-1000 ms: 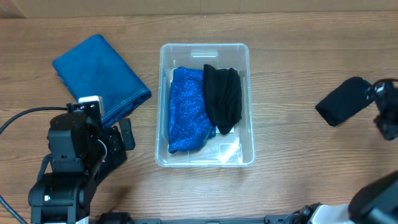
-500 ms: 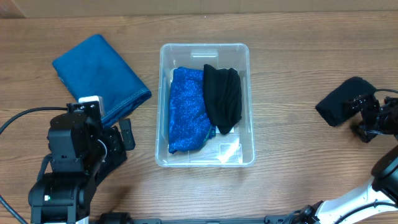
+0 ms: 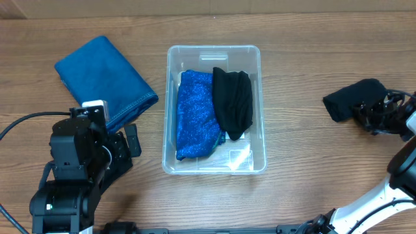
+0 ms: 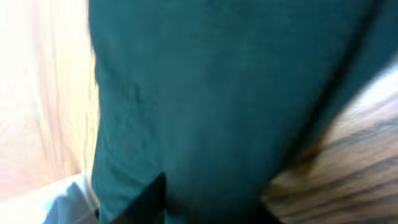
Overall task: Pack container
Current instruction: 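Release and move the right gripper to the remaining black cloth piece, then grasp the second black cloth with the right gripper and carry it over the bin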
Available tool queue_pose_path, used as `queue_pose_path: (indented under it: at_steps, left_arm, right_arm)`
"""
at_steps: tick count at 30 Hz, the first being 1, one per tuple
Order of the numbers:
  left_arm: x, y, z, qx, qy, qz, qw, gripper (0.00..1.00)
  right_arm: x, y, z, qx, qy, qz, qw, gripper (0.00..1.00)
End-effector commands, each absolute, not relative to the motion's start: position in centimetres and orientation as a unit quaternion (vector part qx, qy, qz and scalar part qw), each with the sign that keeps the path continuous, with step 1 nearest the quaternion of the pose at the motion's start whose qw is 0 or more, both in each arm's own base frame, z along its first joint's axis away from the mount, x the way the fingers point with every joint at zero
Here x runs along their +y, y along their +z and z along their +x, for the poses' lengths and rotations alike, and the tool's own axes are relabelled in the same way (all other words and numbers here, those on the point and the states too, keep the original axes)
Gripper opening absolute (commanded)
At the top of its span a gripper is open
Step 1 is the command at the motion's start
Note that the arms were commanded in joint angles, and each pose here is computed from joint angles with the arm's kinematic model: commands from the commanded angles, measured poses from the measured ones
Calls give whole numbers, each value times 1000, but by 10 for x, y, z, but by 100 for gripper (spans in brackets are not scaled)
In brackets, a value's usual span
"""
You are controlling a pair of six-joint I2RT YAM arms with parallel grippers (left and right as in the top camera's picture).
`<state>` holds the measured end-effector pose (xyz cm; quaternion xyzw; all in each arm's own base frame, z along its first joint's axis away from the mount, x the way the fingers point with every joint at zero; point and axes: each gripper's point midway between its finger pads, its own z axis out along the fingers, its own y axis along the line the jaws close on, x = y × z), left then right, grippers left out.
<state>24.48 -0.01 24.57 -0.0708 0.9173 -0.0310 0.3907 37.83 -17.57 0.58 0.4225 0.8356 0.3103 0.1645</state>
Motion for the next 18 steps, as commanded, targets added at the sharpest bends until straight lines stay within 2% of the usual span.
queue_pose_path:
  at_steps: [1, 6, 12, 18]
  left_arm:
    - [1, 255, 247, 913, -26, -68, 401, 100]
    - [1, 255, 247, 913, -26, -68, 401, 100]
    - [1, 255, 247, 913, -26, -68, 401, 100]
    - [2, 255, 247, 913, -24, -69, 401, 100]
  right_arm:
    - [-169, -17, 366, 840, 300, 433, 131, 17]
    - [-151, 17, 385, 813, 392, 401, 158, 8]
    - [-116, 137, 402, 840, 399, 275, 245, 8]
    - [-7, 262, 375, 860, 389, 94, 316, 8]
